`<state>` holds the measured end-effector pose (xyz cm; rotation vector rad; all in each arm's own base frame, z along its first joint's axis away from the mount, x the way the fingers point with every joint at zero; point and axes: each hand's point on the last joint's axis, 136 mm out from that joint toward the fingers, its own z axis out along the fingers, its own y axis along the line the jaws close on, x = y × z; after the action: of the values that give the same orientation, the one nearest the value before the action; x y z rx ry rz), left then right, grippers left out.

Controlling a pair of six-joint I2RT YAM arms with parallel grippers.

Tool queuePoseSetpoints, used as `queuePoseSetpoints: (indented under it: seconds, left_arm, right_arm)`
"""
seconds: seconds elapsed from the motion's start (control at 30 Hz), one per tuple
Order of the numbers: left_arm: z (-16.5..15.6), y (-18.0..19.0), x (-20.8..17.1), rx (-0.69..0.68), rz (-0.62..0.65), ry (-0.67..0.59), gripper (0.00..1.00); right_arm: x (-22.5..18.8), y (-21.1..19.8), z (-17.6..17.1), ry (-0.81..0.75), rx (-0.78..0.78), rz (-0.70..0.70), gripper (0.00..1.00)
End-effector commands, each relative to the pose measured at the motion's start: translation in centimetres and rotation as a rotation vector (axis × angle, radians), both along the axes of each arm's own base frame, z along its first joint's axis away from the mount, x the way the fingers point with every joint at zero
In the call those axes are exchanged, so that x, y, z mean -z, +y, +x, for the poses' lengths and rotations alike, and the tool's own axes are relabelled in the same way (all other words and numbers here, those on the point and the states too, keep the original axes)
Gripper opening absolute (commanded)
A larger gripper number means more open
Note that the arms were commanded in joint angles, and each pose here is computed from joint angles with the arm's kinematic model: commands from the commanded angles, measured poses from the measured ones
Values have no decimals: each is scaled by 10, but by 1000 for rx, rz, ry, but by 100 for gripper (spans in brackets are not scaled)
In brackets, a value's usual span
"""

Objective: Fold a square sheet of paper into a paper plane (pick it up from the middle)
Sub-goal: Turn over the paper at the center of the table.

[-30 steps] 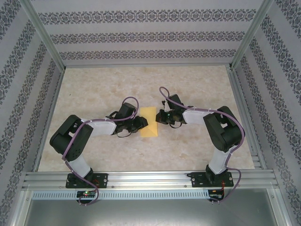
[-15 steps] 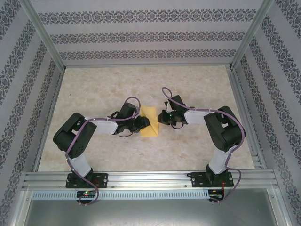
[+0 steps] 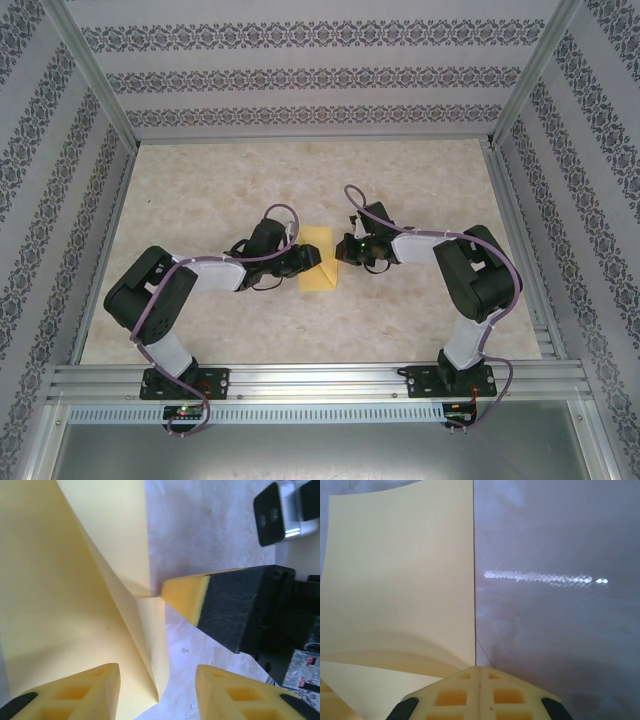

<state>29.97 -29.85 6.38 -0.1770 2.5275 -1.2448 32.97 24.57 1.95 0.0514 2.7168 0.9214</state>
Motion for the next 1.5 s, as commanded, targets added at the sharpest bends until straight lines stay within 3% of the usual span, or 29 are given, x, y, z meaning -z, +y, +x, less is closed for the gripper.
queuePoseSetpoints:
  seconds: [0.0,0.2,0.4,0.63,1.0,1.27,1.47]
  left_arm:
    - [2,-12,-16,50,-20,-101,47]
    - [1,-25,-11,108,-28,-92,48]
    - [1,-35,-3,140,-20,-71,43]
    - [0,-38,4,155,-4,-63,34]
    - [2,-36,9,166,34,-88,15]
    - [9,-23,-13,155,148,-153,7]
    - [6,12,-58,158,358,-225,7]
  right_arm:
    - [-3,0,6,-11,13,18,2]
    - [-2,-1,6,-9,13,19,2]
    - [-5,0,5,-6,11,24,5]
    - [-40,-1,7,-73,13,94,35]
    - [-67,-41,6,-150,133,53,58]
    - [-88,-71,-2,-226,208,-33,72]
    - [-109,-100,-8,-317,280,-116,87]
